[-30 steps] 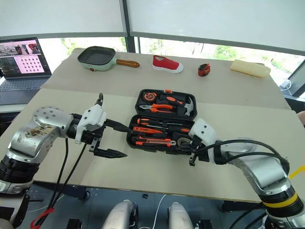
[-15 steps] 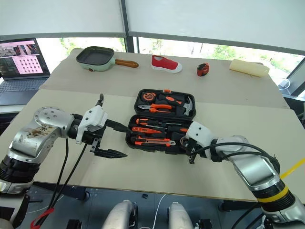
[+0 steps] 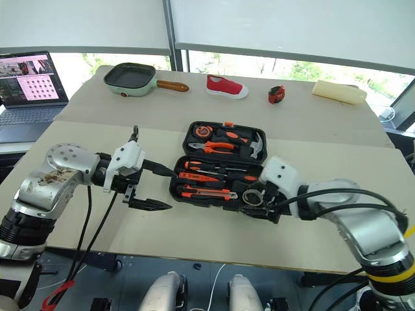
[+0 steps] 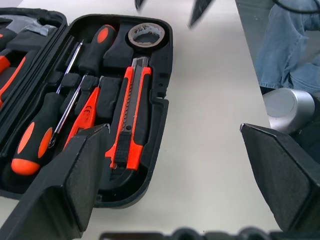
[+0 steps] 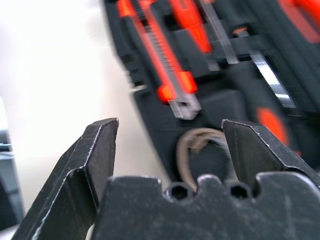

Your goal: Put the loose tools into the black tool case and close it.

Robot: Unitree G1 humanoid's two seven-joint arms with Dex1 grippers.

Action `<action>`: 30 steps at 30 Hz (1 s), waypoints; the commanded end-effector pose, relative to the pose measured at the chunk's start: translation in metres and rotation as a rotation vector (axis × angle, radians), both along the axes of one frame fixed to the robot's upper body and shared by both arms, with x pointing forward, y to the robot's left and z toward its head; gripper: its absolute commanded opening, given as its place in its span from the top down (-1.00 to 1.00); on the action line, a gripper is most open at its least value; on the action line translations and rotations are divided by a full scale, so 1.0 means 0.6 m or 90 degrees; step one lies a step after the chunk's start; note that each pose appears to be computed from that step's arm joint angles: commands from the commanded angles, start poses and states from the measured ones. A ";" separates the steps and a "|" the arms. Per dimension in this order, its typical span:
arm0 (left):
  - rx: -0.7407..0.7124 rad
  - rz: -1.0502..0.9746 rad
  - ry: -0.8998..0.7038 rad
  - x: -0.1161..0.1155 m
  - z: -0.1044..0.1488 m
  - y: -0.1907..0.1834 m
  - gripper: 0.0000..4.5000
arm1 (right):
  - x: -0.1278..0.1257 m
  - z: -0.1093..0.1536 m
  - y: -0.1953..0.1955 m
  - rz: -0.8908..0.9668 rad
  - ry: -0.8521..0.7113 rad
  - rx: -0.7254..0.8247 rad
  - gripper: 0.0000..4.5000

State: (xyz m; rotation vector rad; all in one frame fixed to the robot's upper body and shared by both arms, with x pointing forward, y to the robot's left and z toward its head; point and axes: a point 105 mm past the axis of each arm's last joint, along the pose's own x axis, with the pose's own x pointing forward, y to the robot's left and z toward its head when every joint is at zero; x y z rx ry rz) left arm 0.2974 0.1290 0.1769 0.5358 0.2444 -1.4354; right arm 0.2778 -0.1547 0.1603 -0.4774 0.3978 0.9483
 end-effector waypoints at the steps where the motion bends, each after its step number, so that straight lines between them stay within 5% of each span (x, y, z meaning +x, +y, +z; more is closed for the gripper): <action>1: -0.014 0.084 -0.042 0.042 0.006 0.027 -1.00 | 0.040 0.026 -0.046 -0.084 -0.051 0.021 -0.74; 6: -0.004 0.284 -0.068 0.131 -0.036 0.085 -0.57 | 0.112 0.000 -0.130 -0.214 -0.082 -0.012 -0.30; 10: 0.004 0.315 -0.070 0.159 -0.065 0.074 0.17 | 0.143 -0.025 -0.141 -0.237 -0.075 -0.006 0.37; 13: -0.014 0.317 -0.058 0.171 -0.076 0.049 0.67 | 0.141 -0.049 -0.106 -0.151 -0.057 -0.029 0.83; 15: -0.013 0.294 -0.057 0.170 -0.080 0.036 0.98 | 0.144 -0.053 -0.093 -0.129 -0.053 -0.028 1.00; 21: -0.014 0.224 -0.024 0.152 -0.091 -0.003 0.98 | 0.151 -0.057 -0.057 -0.071 -0.055 -0.036 1.00; 30: 0.033 0.055 0.087 0.036 -0.118 0.011 0.98 | 0.059 -0.067 -0.007 0.091 0.005 -0.019 1.00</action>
